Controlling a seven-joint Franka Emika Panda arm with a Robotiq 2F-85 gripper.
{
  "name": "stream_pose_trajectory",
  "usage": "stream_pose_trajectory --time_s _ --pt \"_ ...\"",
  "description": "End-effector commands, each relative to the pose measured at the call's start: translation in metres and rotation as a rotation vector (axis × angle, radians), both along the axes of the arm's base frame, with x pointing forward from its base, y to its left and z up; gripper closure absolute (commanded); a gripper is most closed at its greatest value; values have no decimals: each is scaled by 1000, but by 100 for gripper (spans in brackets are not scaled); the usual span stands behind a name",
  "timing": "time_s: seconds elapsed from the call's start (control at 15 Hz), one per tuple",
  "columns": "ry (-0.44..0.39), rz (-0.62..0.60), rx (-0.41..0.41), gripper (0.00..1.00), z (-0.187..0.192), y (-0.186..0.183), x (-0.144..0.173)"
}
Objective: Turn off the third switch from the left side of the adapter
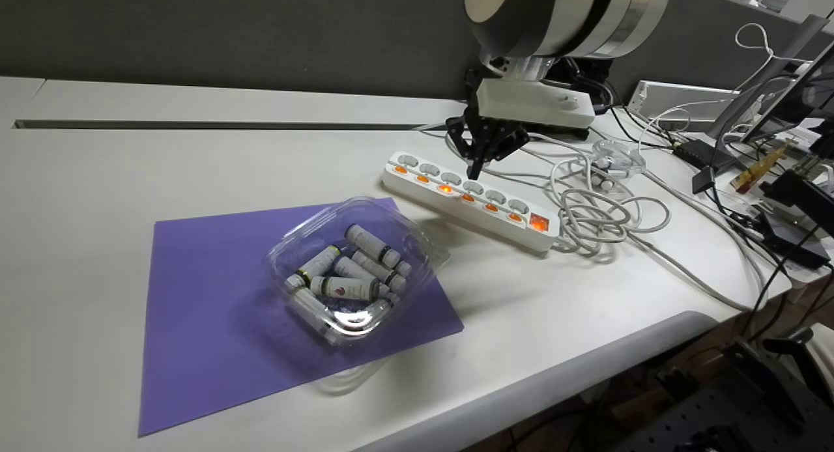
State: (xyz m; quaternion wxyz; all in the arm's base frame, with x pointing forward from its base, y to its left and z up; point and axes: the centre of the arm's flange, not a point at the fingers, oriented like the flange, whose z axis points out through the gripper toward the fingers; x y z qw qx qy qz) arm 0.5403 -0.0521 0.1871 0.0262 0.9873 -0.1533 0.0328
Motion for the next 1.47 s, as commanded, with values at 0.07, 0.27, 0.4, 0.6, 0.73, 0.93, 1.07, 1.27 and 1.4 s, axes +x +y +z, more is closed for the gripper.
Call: stream_pose_trajectory --time_s 0.07,0.27,0.4,0.6,0.73,0.93,1.07,1.27,1.4 --pt "25 -39 12 100 1 5 14" --pt "35 -37 9 100 1 6 17" --pt "38 -31 5 100 0 6 19" --pt "40 -20 4 100 -5 8 23" --pt "46 -16 4 100 -9 11 26" --pt "51 0 4 100 -17 18 28" --pt "51 8 4 100 -19 22 28" --pt "53 14 5 100 -22 26 29" --pt "56 11 8 100 -23 25 28"
